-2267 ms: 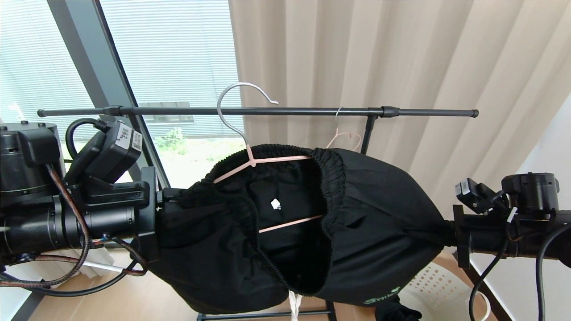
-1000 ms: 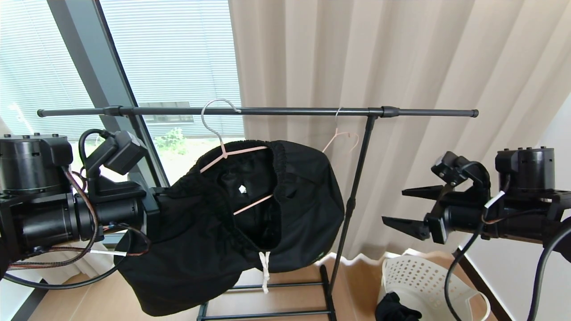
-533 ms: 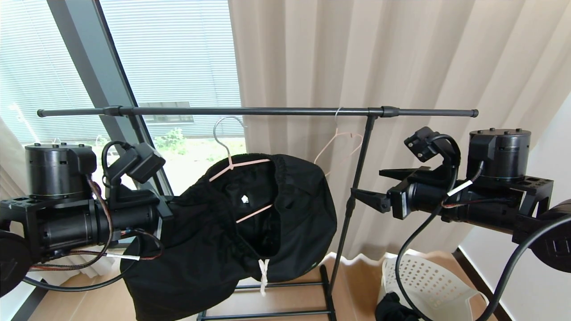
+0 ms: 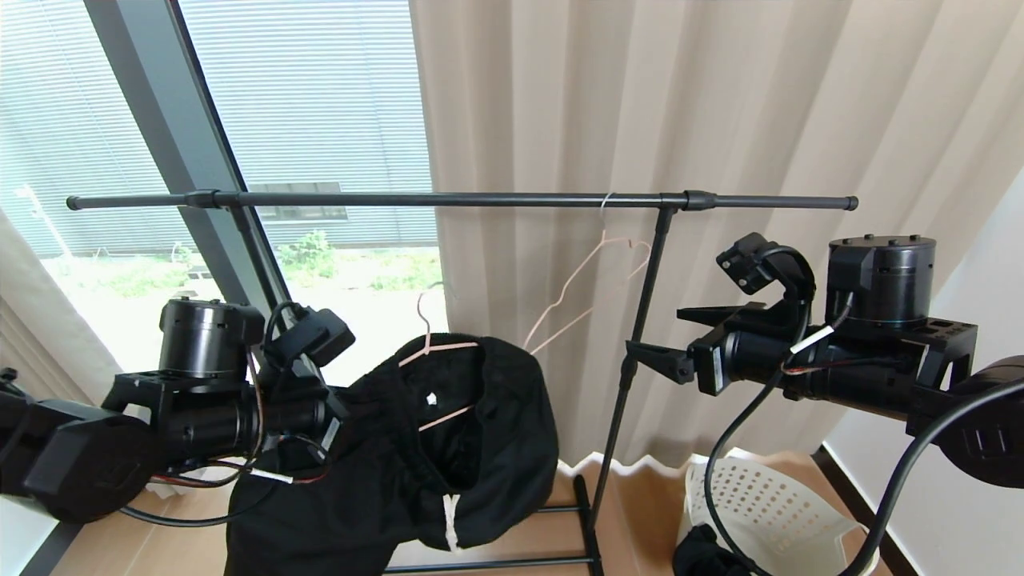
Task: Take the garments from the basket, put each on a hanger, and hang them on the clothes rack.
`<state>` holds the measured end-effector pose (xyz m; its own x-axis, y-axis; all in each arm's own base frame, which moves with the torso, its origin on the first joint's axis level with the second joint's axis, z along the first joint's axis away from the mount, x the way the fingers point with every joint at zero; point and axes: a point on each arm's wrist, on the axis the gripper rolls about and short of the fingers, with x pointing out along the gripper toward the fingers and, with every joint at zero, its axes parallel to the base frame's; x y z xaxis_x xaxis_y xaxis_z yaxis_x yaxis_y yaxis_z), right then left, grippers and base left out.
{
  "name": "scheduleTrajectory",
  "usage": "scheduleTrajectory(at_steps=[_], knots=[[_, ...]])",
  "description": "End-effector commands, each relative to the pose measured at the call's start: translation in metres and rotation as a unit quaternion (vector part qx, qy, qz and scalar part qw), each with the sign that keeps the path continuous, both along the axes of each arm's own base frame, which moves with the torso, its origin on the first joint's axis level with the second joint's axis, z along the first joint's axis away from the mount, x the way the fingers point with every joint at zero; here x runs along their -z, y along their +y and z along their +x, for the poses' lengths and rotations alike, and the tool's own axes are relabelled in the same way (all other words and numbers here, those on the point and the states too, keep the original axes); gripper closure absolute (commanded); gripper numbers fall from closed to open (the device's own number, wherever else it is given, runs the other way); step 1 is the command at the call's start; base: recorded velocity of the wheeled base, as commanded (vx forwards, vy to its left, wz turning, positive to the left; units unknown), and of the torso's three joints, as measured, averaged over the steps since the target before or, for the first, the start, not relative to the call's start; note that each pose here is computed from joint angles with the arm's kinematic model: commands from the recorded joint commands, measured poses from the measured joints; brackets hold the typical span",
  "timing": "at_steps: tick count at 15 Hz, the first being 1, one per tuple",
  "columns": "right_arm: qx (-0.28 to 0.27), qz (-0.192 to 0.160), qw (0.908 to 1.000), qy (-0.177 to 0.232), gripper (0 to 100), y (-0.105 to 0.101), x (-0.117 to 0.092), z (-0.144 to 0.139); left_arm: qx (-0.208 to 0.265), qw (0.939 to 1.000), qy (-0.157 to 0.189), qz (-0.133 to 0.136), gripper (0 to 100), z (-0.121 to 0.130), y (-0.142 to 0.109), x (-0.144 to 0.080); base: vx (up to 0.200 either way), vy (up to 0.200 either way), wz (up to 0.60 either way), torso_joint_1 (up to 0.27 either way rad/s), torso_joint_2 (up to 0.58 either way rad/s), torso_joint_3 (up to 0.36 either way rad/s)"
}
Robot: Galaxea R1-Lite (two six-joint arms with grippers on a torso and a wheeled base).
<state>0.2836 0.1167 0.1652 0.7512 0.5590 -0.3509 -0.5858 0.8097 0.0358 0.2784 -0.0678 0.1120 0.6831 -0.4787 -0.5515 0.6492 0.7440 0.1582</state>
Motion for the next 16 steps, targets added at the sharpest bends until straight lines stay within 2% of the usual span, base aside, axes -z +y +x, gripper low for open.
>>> scheduleTrajectory(at_steps=[1, 3, 7, 8, 9, 11, 16], knots=[[0.0, -0.003, 1.0, 0.006, 0, 0.001, 0.004, 0.003, 0.001, 0.9989, 0.039, 0.027, 100, 0.012, -0.007, 0.03, 0.0, 0.0, 0.0, 0.0, 0.0, 0.0], [0.001, -0.003, 1.0, 0.008, 0, 0.001, 0.005, 0.004, -0.03, 0.9971, 0.041, 0.056, 100, 0.024, -0.008, 0.039, 0.0, 0.0, 0.0, 0.0, 0.0, 0.0], [0.0, -0.003, 1.0, 0.008, 0, 0.001, 0.006, 0.004, -0.057, 0.9967, 0.02, 0.054, 100, 0.046, -0.011, 0.036, 0.0, 0.0, 0.0, 0.0, 0.0, 0.0], [0.0, -0.003, 1.0, 0.008, 0, 0.001, 0.006, 0.004, -0.074, 0.9961, 0.01, 0.048, 100, 0.052, -0.013, 0.033, 0.0, 0.0, 0.0, 0.0, 0.0, 0.0], [0.0, -0.004, 0.9999, 0.01, 0, 0.002, 0.008, 0.005, -0.113, 0.9933, -0.001, 0.024, 100, 0.067, -0.018, 0.025, 0.0, 0.0, 0.0, 0.0, 0.0, 0.0], [0.001, -0.005, 0.9999, 0.013, 0, 0.002, 0.009, 0.006, -0.129, 0.9913, -0.019, -0.017, 100, 0.086, -0.028, 0.012, 0.0, 0.0, 0.0, 0.0, 0.0, 0.0], [0.001, -0.005, 0.9999, 0.013, 0, 0.002, 0.009, 0.006, -0.127, 0.989, -0.063, -0.041, 100, 0.117, -0.039, -0.003, 0.0, 0.0, 0.0, 0.0, 0.0, 0.0]])
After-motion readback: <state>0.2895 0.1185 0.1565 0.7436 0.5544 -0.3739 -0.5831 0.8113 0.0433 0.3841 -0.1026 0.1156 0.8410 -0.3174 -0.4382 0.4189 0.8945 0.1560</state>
